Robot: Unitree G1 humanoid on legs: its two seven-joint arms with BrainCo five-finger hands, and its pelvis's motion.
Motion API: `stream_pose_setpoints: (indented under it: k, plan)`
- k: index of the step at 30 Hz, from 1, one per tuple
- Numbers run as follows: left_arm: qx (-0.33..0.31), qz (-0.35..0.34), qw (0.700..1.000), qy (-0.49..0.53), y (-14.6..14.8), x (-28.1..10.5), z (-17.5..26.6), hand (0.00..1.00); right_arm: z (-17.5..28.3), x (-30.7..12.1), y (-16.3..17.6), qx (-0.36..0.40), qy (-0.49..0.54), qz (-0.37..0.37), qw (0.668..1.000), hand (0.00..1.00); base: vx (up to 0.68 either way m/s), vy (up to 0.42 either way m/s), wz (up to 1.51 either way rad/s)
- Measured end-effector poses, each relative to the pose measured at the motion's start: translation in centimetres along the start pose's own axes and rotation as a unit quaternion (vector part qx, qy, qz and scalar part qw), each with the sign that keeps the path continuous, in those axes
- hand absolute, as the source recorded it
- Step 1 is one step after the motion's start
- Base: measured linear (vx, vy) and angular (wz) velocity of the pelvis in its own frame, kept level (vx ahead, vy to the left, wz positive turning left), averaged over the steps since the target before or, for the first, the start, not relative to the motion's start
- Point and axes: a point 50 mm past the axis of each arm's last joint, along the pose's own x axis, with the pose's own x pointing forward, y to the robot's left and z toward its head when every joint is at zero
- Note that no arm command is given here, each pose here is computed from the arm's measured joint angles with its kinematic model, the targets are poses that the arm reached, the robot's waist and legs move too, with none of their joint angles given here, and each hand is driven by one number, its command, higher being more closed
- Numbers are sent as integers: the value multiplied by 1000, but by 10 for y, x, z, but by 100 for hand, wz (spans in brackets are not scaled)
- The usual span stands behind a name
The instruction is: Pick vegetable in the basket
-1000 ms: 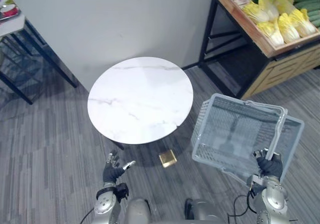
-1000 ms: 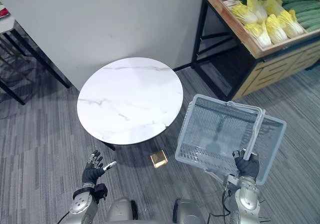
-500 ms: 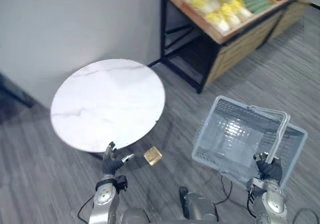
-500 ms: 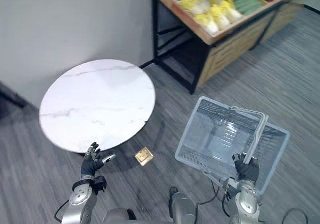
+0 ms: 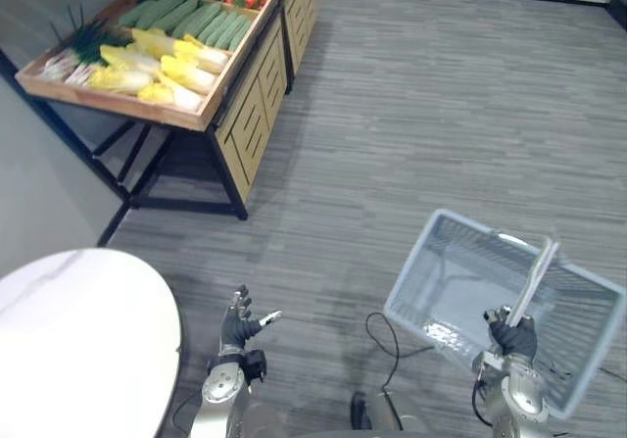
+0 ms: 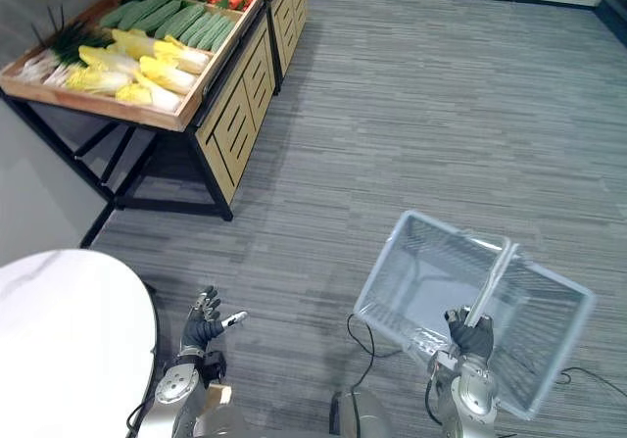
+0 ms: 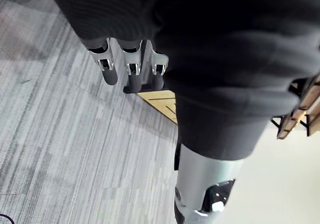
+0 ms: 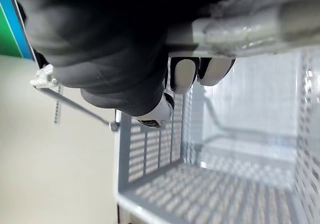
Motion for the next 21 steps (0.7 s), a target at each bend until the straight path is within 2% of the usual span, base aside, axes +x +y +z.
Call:
stream_pose_setpoints:
  k: [4,9,12,17,21]
  plan:
    - [-4,-13,1000,-17,-9,7,10,0,-19,1,5,-28,45,21,998,100,655,276,12]
    - [17,-31,999,-36,-15,14,21,0,-29,-10,20,-40,66,59,995,100,523,49,19]
    - [23,-34,998,-48,-17,21,29,0,-22,-6,24,-34,50,62,996,100,622,-127,58]
    - [28,-32,999,-33,-23,25,24,0,-4,5,11,-38,12,41,998,100,654,-267,66]
    - [-1,-36,997,-62,-32,17,34,0,-3,-9,10,-28,6,42,999,100,511,-219,70]
